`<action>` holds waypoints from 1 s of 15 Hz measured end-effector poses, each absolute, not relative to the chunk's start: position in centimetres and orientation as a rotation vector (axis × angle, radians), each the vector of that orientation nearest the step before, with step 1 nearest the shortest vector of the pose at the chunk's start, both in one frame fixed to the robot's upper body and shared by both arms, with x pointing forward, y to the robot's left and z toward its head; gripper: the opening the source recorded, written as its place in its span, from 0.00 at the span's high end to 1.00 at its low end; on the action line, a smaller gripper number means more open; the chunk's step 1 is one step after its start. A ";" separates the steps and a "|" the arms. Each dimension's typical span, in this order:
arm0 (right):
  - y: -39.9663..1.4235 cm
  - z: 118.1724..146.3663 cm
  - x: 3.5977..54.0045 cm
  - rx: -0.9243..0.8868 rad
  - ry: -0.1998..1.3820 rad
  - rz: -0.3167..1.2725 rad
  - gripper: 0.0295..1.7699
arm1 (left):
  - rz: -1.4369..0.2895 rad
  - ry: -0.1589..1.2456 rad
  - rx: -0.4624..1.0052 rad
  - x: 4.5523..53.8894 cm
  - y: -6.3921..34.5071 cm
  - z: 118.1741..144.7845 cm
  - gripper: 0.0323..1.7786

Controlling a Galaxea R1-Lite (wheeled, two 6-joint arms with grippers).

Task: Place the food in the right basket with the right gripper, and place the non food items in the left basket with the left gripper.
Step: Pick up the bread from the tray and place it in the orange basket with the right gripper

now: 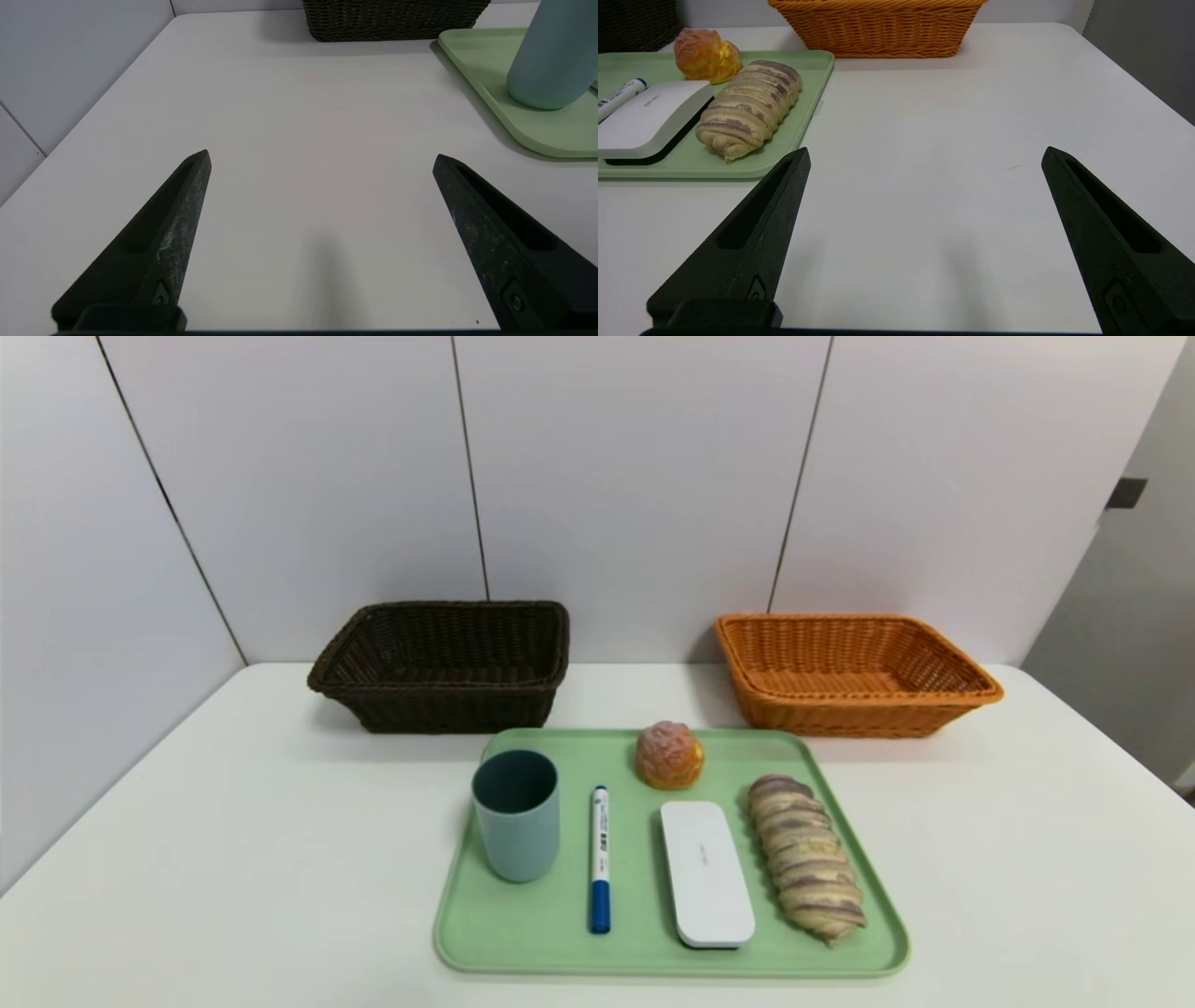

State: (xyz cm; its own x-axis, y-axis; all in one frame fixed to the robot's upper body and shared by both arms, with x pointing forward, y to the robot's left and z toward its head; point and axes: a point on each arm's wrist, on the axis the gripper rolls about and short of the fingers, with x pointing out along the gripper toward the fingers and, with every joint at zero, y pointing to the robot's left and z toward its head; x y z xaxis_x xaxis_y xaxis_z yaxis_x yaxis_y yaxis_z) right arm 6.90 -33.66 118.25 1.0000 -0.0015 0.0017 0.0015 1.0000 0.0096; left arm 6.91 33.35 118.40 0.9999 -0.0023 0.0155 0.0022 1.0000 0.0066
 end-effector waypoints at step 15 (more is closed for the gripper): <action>-33.5 128.5 5.2 0.059 0.051 0.073 0.03 | -0.029 0.111 -0.030 4.0 33.3 126.6 0.05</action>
State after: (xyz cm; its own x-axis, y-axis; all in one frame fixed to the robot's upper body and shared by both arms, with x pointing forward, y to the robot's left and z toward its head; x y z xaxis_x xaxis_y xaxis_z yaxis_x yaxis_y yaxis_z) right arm 5.24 -33.50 128.46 0.9960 0.0742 -0.0490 -0.0712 0.9956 0.0606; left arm 3.95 33.29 126.61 0.9935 -0.0302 -0.1099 0.0269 0.9991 -0.0314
